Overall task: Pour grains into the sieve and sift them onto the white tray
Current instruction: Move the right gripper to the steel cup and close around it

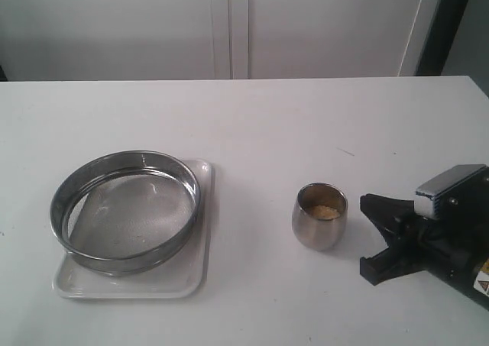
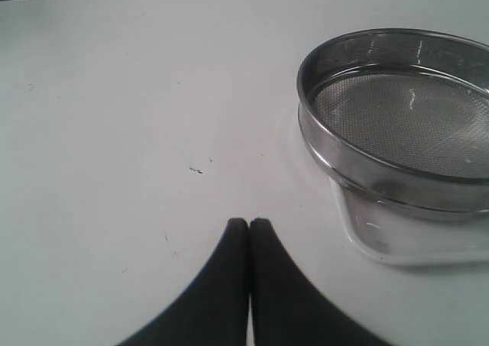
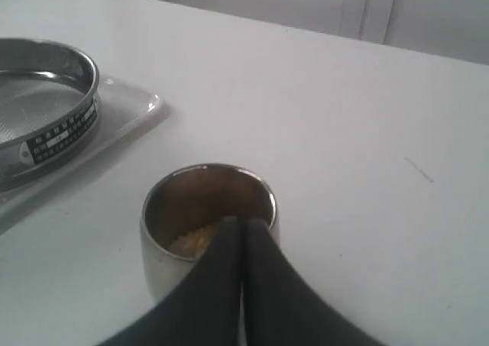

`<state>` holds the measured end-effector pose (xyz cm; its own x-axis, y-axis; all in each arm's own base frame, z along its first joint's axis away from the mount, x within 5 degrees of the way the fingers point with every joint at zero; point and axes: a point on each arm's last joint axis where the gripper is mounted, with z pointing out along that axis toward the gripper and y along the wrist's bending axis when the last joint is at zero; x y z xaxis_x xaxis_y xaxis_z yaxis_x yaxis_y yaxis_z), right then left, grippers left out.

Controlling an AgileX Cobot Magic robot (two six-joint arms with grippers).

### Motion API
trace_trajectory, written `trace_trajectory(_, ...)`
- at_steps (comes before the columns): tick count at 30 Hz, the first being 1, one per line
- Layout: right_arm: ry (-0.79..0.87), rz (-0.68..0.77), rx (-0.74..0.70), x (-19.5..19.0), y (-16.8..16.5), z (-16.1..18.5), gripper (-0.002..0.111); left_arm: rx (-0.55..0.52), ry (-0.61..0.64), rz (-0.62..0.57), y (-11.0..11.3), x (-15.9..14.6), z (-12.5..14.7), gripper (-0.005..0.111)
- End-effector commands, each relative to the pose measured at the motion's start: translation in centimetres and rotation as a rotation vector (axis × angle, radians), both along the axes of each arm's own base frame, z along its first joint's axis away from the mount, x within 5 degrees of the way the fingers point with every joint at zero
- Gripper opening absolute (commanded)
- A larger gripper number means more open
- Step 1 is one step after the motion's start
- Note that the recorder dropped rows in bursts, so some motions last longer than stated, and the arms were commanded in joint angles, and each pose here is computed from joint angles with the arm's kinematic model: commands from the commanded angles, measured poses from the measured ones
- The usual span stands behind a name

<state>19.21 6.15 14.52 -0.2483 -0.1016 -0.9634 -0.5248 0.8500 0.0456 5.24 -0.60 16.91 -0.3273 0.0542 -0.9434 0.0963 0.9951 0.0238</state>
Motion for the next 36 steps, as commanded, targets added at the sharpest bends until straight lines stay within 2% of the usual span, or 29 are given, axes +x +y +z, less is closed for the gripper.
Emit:
trace_trajectory(1, 0.029, 0.019, -0.004, -0.1, 0.1, -0.9, 0.000, -0.002, -0.006, 0.005, 0.0, 0.0, 0.0, 0.000)
trace_trajectory(4, 0.055, 0.018, -0.003, 0.0, 0.1, -1.4, 0.001, -0.002, -0.006, 0.005, 0.0, 0.0, 0.0, 0.000)
trace_trajectory(6, 0.062, 0.015, 0.023, 0.0, 0.2, -1.3, 0.017, -0.002, -0.006, 0.005, 0.0, 0.0, 0.0, 0.000)
trace_trajectory(7, 0.059, 0.017, 0.024, 0.0, 0.2, -1.3, 0.042, -0.002, -0.006, 0.005, 0.0, 0.0, 0.0, 0.000)
trace_trajectory(8, 0.059, 0.020, 0.024, -0.1, 0.2, -1.3, 0.055, -0.002, -0.006, 0.005, 0.0, 0.0, 0.0, 0.000)
trace_trajectory(9, 0.055, 0.022, 0.018, -0.1, 0.2, -1.3, 0.087, -0.002, -0.006, 0.005, 0.0, 0.0, 0.0, 0.000)
trace_trajectory(11, 0.054, 0.024, 0.019, 0.0, 0.2, -1.3, 0.105, -0.002, -0.006, 0.005, 0.0, 0.0, 0.0, 0.000)
trace_trajectory(23, 0.084, 0.069, 0.013, 0.0, 0.6, -2.2, 0.105, -0.002, -0.006, 0.005, 0.0, 0.0, 0.0, 0.000)
trace_trajectory(36, 0.072, 0.093, -0.001, 1.6, 0.9, -4.0, 0.105, -0.002, -0.006, 0.005, 0.0, 0.0, 0.0, 0.000)
